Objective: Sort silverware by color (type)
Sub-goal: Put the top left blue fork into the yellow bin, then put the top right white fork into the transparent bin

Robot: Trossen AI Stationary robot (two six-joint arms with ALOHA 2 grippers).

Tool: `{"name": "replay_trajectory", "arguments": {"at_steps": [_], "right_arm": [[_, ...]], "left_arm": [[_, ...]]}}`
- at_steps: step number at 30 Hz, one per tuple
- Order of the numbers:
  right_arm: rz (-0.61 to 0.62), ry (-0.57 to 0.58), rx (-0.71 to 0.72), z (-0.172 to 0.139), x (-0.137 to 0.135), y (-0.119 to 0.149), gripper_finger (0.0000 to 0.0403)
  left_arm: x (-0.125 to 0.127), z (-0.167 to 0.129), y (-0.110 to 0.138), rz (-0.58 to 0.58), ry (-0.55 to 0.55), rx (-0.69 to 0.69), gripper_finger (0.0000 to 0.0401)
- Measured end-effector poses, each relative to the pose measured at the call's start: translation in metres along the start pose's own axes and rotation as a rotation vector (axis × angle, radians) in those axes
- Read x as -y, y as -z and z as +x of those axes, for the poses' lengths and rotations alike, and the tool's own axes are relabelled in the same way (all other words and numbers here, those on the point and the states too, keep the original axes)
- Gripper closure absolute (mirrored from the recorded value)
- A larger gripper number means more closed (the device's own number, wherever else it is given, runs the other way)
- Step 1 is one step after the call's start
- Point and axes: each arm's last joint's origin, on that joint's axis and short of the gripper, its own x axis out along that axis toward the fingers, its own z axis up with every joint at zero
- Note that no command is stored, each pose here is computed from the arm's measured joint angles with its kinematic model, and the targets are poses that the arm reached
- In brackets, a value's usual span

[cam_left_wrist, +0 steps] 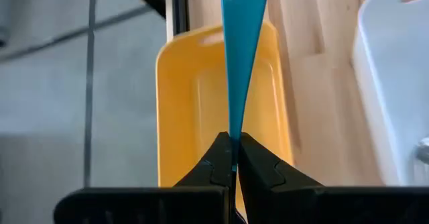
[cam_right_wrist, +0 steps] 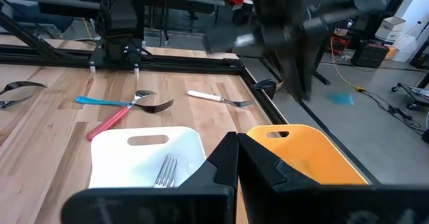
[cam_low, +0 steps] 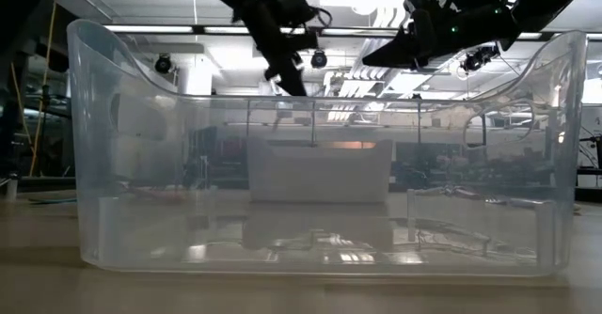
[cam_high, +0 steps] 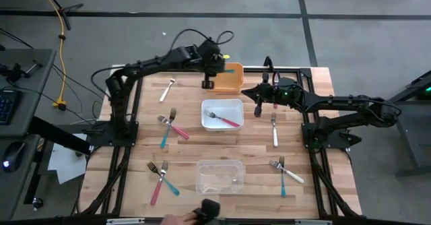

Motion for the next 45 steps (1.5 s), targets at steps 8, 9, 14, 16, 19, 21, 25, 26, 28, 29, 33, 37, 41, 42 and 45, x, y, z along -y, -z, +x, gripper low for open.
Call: {"name": "replay_trajectory", "arguments": {"at_steps": [8, 9, 14, 16, 19, 21, 25, 26, 28, 29, 33, 37, 41, 42, 45], "right_arm": [[0.001, -0.003, -0.012, 0.000, 0.000, 0.001, 0.0403], [0.001, -0.003, -0.012, 0.000, 0.000, 0.001, 0.0403], [0.000, -0.004, -0.019, 0.000, 0.000, 0.002, 0.0403], [0.000, -0.004, -0.019, 0.000, 0.000, 0.002, 0.0403], [0.001, -0.004, -0.019, 0.000, 0.000, 0.002, 0.0403], [0.001, -0.004, -0.018, 0.000, 0.000, 0.002, 0.0403], [0.001, -0.004, -0.020, 0.000, 0.000, 0.002, 0.0403], [0.001, -0.004, -0.020, 0.000, 0.000, 0.002, 0.0403], [0.001, -0.005, -0.023, 0.000, 0.000, 0.002, 0.0403], [0.002, -0.005, -0.024, 0.000, 0.000, 0.002, 0.0403], [0.002, -0.005, -0.025, 0.000, -0.001, 0.002, 0.0403], [0.001, -0.007, -0.033, 0.000, -0.001, 0.003, 0.0403], [0.000, -0.008, -0.038, 0.000, -0.001, 0.004, 0.0403], [0.000, -0.007, -0.038, 0.000, -0.001, 0.004, 0.0403], [0.001, -0.009, -0.046, 0.000, -0.001, 0.004, 0.0403]], "left_arm": [[0.002, 0.050, 0.001, 0.089, 0.044, -0.055, 0.0400], [0.002, 0.055, 0.004, 0.091, 0.054, -0.069, 0.0400], [-0.005, 0.076, 0.017, 0.079, 0.060, -0.123, 0.0400], [-0.008, 0.082, 0.021, 0.071, 0.061, -0.134, 0.0400], [-0.008, 0.089, 0.027, 0.064, 0.075, -0.155, 0.0400], [-0.009, 0.092, 0.031, 0.058, 0.084, -0.164, 0.0400], [-0.010, 0.092, 0.031, 0.055, 0.083, -0.157, 0.0400], [-0.010, 0.093, 0.032, 0.055, 0.088, -0.160, 0.0399], [-0.009, 0.094, 0.032, 0.055, 0.090, -0.161, 0.0392], [-0.009, 0.094, 0.031, 0.056, 0.090, -0.159, 0.0388], [-0.007, 0.094, 0.029, 0.063, 0.081, -0.158, 0.0368], [-0.006, 0.094, 0.028, 0.066, 0.049, -0.189, 0.0356], [-0.005, 0.094, 0.028, 0.053, 0.050, -0.197, 0.0365], [-0.005, 0.094, 0.027, 0.047, 0.050, -0.196, 0.0371], [-0.004, 0.092, 0.026, 0.032, 0.047, -0.193, 0.0395]]}}
